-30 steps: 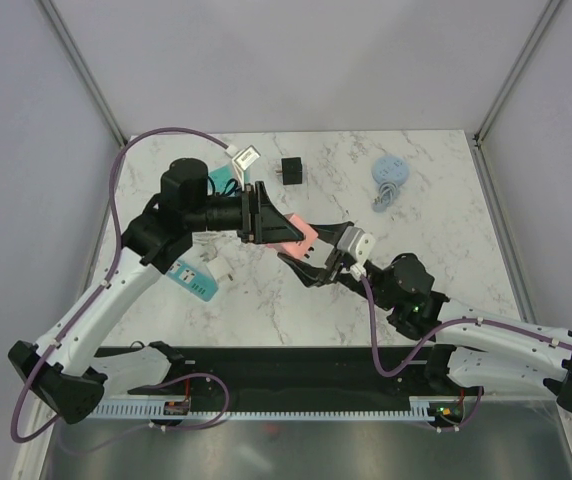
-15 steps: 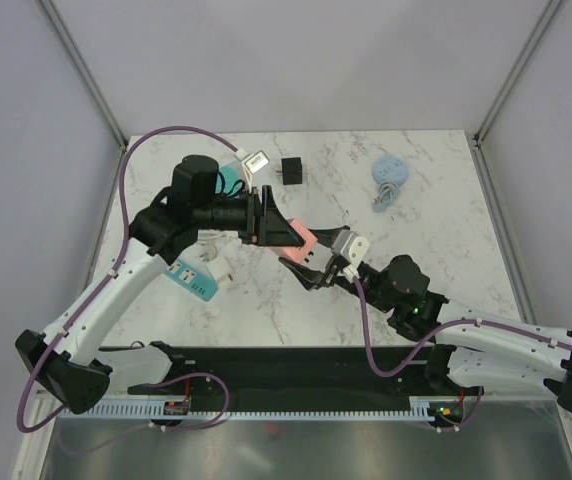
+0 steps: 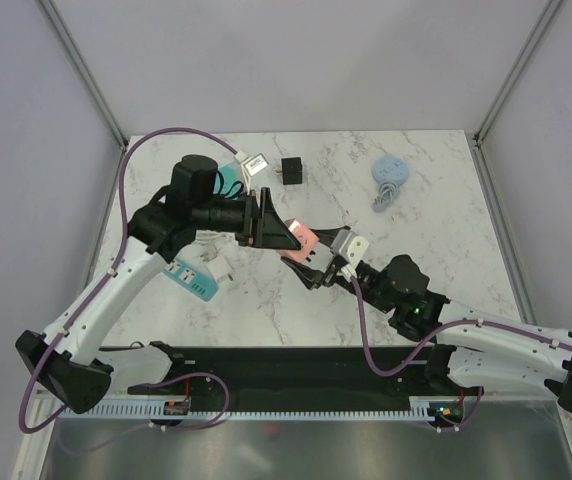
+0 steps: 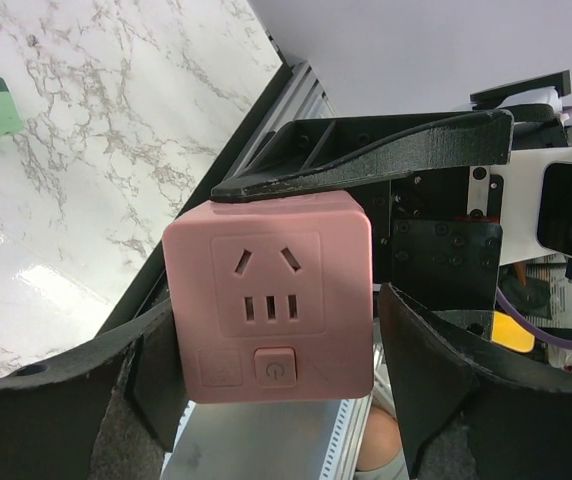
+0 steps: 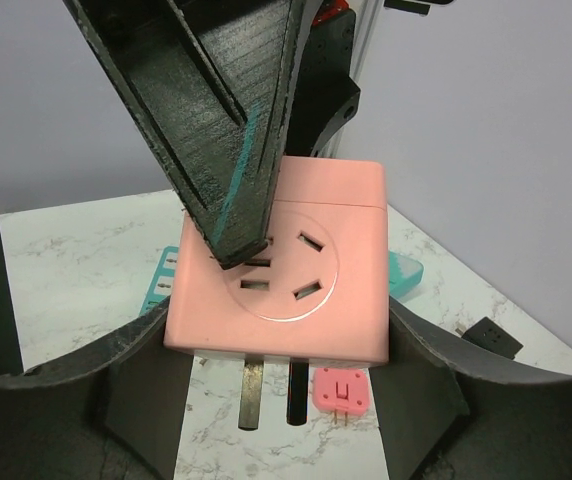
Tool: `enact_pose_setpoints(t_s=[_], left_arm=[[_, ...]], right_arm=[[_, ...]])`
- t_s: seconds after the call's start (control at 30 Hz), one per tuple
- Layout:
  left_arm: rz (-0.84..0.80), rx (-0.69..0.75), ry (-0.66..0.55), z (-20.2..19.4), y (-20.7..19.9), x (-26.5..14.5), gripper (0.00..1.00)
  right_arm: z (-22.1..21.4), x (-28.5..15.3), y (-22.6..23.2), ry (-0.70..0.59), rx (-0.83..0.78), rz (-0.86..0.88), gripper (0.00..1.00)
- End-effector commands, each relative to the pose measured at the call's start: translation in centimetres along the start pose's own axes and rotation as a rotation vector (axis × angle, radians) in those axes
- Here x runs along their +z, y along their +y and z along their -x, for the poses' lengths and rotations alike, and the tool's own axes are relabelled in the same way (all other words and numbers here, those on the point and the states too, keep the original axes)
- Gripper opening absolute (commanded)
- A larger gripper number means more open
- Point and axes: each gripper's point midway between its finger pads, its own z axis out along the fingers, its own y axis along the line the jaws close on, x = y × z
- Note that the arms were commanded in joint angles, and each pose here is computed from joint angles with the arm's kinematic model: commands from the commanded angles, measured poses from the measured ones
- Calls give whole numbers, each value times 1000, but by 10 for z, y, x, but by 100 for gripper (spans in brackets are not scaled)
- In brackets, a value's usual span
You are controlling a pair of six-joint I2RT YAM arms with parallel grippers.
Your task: Insert the plug
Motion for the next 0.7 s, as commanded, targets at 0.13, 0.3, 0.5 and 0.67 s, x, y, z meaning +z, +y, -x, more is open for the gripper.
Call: enact_pose_setpoints(t_s=[0.13, 0.3, 0.5, 0.67], left_arm=[[-54, 30, 22, 2, -13, -8, 71], [-72, 24, 43, 1, -11, -7, 63], [-79, 13, 43, 6, -12, -6, 68], [-58, -14, 50, 6, -1, -1, 66]], right_arm=[[4, 1, -10, -9, -23, -41, 0], [-3, 6, -6, 6, -22, -23, 0], [-10, 9, 0, 17, -15, 3, 0], [-16, 10, 0, 21, -12, -7, 0]])
